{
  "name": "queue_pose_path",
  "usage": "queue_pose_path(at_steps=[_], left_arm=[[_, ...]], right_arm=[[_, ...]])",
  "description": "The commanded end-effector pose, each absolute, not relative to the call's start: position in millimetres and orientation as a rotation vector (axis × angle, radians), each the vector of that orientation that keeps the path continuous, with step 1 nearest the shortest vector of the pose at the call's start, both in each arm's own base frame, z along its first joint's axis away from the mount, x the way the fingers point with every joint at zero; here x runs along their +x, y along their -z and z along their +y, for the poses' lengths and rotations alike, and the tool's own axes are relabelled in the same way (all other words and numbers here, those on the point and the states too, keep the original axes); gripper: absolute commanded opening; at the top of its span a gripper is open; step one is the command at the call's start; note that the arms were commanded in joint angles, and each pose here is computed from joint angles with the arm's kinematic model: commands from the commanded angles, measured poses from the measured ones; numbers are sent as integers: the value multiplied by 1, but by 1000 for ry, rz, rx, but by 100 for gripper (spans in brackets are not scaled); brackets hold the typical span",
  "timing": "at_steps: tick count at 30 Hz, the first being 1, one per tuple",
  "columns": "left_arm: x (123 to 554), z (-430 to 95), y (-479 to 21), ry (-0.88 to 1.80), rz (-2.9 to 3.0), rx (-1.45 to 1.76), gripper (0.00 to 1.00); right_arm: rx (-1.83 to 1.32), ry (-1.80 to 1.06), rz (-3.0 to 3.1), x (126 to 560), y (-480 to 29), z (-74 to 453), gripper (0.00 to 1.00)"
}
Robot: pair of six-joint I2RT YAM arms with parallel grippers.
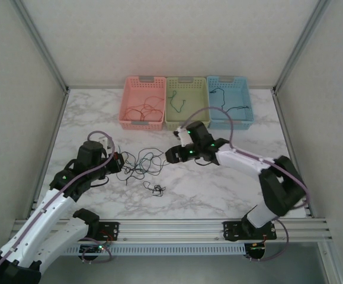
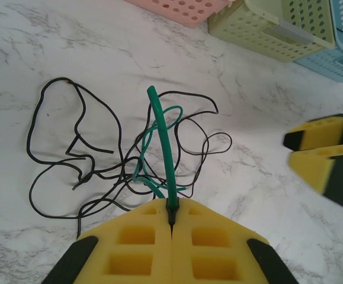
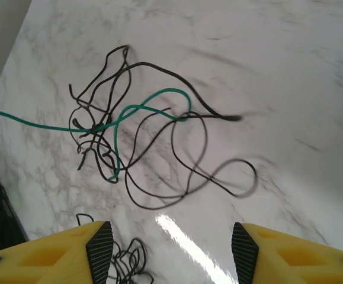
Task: Untangle the cables
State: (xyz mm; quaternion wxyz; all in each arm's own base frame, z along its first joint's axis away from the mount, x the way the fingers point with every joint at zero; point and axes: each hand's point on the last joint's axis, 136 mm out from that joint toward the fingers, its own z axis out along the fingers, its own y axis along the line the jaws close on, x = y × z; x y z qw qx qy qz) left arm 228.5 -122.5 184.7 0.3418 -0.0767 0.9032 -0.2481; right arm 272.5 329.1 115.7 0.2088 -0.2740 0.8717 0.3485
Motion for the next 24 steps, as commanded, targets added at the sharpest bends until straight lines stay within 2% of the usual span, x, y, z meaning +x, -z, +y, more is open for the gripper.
queue_pose_path(at_steps=[1, 7, 15, 21, 23, 24], left_arm=[[227, -121, -189, 670, 2330, -224, 0], [226, -120, -188, 665, 2333, -224, 0], [226, -120, -188, 663, 2333, -222, 0], [226, -120, -186, 657, 2338, -222, 0], [226, -120, -186, 659, 2340, -218, 0], [227, -120, -186, 658, 2338, -220, 0]], right_arm=[[-1024, -890, 2242, 298, -128, 353, 60], [-1132, -840, 2287, 323, -99, 374, 61], [-1176, -889, 2386, 322, -67, 384, 59], [-1183, -857, 2411, 322, -58, 380, 39], [-1177, -871, 2391, 321, -62, 381, 29], [-1174, -872, 2383, 321, -65, 381, 20]])
